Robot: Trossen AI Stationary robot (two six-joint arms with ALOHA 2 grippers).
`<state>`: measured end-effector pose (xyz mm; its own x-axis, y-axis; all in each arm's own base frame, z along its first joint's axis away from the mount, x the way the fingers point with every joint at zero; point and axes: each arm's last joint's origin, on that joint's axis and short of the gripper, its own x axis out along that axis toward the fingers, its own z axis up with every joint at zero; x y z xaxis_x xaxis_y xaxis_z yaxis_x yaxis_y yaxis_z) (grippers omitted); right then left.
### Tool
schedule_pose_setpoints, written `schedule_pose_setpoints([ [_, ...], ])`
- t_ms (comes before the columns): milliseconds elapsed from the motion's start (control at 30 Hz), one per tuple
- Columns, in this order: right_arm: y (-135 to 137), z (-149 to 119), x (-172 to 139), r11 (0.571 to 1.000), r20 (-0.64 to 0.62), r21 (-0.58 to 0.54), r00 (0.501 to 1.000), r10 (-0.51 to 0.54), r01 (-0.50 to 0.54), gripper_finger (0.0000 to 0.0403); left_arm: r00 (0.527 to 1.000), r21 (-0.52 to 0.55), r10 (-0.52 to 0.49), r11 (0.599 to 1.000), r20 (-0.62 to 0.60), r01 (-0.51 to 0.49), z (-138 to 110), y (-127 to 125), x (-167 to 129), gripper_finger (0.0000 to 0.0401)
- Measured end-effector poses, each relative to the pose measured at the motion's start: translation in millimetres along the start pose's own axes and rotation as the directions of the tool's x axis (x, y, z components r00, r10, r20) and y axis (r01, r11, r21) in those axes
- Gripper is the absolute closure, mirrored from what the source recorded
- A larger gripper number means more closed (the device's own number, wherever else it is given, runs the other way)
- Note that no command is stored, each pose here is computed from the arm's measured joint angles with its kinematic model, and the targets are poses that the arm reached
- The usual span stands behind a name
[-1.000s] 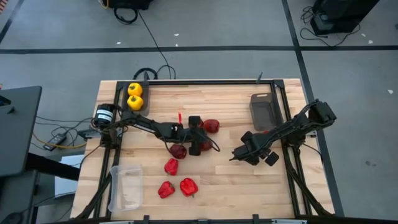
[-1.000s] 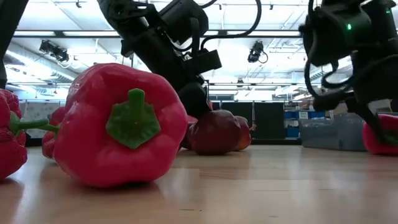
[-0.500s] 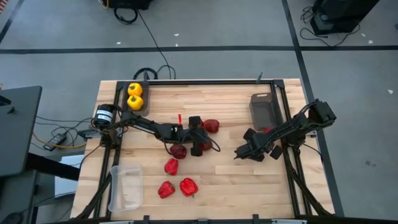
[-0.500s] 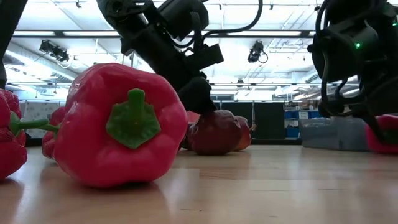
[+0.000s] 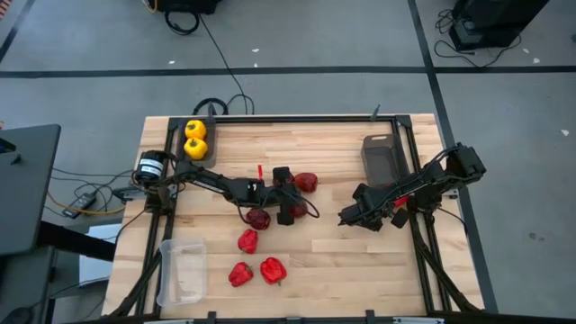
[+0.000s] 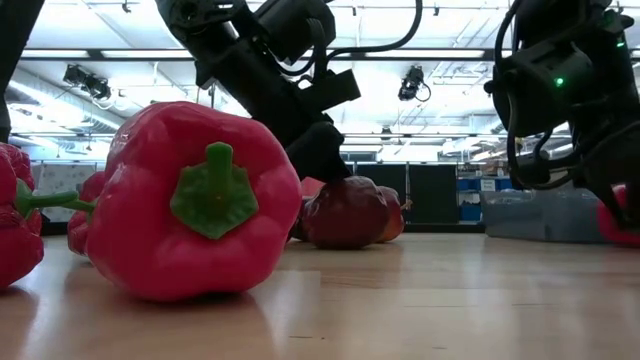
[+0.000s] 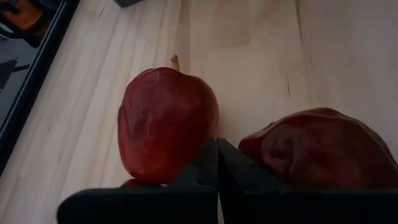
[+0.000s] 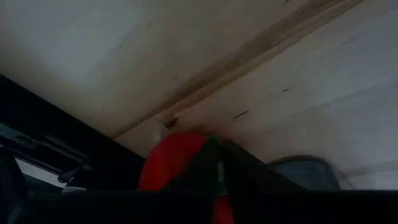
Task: Sort produce into baskets
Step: Put the red bell pepper into the right black transparent bin
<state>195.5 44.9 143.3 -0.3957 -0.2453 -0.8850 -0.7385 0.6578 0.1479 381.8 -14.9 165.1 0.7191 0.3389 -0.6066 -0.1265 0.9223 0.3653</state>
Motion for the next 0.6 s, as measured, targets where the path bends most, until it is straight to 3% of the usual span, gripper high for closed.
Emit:
schedule_pose_setpoints([
  [167,-1.6,-1.2,0.4,1.000,0.010,0.013,1.000,0.017,-0.017,0.0394,1.000,-0.002,0.000,1.000,-0.001,0.000,-0.1,0.0,0.0,0.0401],
  [467,-5.4,-3.9,1.9,0.991,0.050,0.102,0.996,0.077,-0.082,0.0304,1.000,-0.004,-0.004,1.000,-0.001,0.004,0.0,-2.1,-0.8,0.0401],
  [600,-4.5,-6.6,9.7,0.989,0.042,0.114,0.995,0.093,-0.098,0.0285,1.000,-0.002,-0.006,1.000,-0.001,0.006,0.1,-3.1,-1.2,0.0401],
])
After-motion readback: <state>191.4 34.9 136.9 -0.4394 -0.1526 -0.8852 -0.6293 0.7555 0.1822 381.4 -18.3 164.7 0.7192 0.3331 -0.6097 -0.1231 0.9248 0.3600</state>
